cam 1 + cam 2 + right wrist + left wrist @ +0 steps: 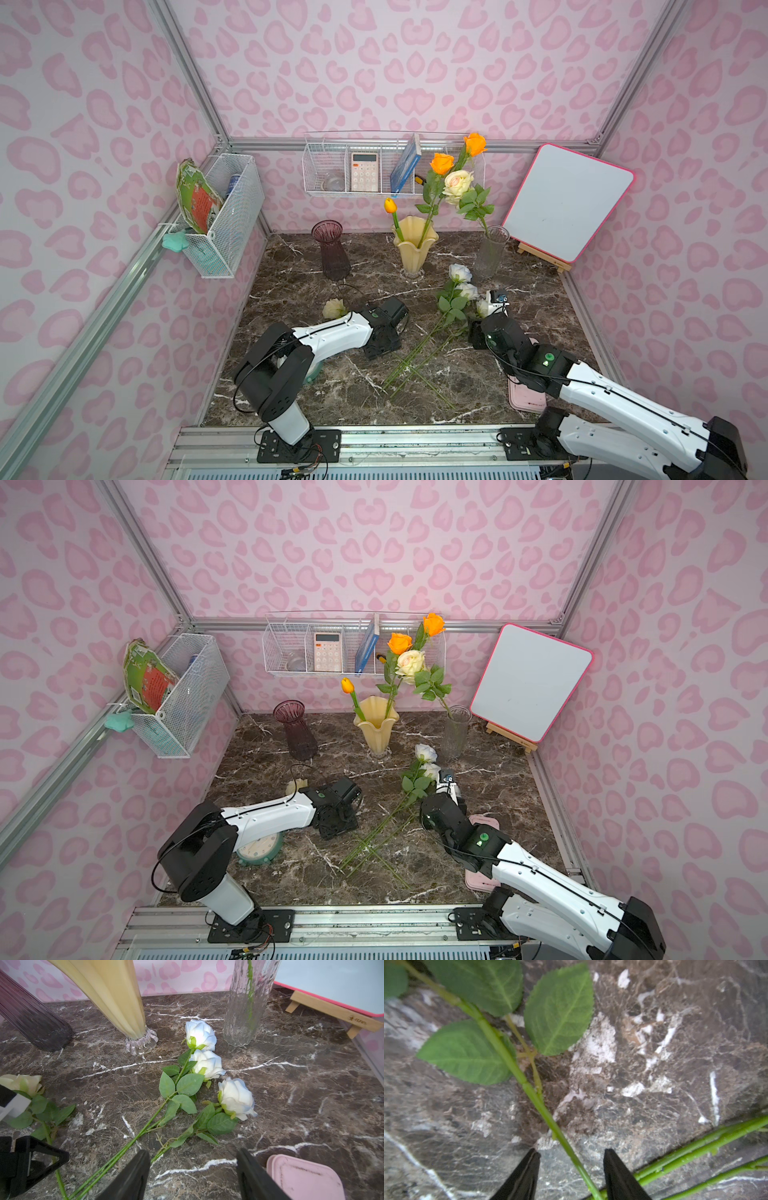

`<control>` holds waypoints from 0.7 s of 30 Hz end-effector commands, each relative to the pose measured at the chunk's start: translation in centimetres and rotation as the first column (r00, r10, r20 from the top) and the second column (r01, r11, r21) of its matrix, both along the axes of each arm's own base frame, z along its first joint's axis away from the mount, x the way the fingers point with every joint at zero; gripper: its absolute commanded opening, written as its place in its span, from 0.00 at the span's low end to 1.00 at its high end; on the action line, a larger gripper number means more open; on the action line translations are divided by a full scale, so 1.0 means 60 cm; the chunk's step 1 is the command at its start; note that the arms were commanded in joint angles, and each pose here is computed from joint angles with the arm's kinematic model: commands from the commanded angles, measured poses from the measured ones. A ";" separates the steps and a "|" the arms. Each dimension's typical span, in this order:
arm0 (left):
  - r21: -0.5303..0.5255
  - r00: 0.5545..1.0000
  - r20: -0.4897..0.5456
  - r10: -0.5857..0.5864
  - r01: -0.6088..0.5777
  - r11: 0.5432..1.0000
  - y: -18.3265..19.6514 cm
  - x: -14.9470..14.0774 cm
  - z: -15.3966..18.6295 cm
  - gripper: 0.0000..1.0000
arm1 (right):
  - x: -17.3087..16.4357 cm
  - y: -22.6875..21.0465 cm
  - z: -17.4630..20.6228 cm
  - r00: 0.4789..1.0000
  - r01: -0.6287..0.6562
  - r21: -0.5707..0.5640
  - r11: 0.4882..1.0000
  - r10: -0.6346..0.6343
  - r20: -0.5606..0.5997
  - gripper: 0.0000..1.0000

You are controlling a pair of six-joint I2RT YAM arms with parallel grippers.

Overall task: Arrange the flowers in different vases according to their colors
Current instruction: Pick up the flower at the center of the board.

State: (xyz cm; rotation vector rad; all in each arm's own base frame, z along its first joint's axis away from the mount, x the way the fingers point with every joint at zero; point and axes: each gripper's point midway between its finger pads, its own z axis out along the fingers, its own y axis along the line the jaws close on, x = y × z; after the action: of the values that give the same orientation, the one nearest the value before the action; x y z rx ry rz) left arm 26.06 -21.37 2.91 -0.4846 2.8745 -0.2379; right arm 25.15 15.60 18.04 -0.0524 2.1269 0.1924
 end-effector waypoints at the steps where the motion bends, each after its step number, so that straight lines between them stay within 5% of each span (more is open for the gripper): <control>1: 0.000 1.000 0.008 -0.023 0.023 1.000 -0.007 0.008 0.000 0.47 | -0.003 -0.011 -0.002 1.000 0.017 -0.013 1.000 -0.017 0.002 0.69; 10: 0.017 1.000 -0.010 -0.014 0.014 1.000 -0.004 0.006 -0.019 0.32 | -0.006 -0.019 -0.001 1.000 0.018 -0.009 1.000 -0.018 0.009 0.69; 16: 0.038 0.999 0.023 -0.045 0.045 0.998 -0.005 0.019 0.001 0.00 | -0.009 -0.022 0.003 1.000 0.018 -0.001 1.000 -0.018 0.016 0.69; 21: 0.078 0.989 0.101 -0.108 0.101 0.992 -0.010 0.036 0.066 0.00 | -0.013 -0.029 -0.003 1.000 0.025 -0.008 1.000 -0.025 0.011 0.69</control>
State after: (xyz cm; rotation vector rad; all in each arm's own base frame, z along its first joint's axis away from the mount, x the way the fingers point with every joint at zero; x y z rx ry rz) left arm 28.04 -22.76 5.14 -0.3816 2.8266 -0.2486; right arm 24.42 14.28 18.08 -0.0366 2.1147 0.1919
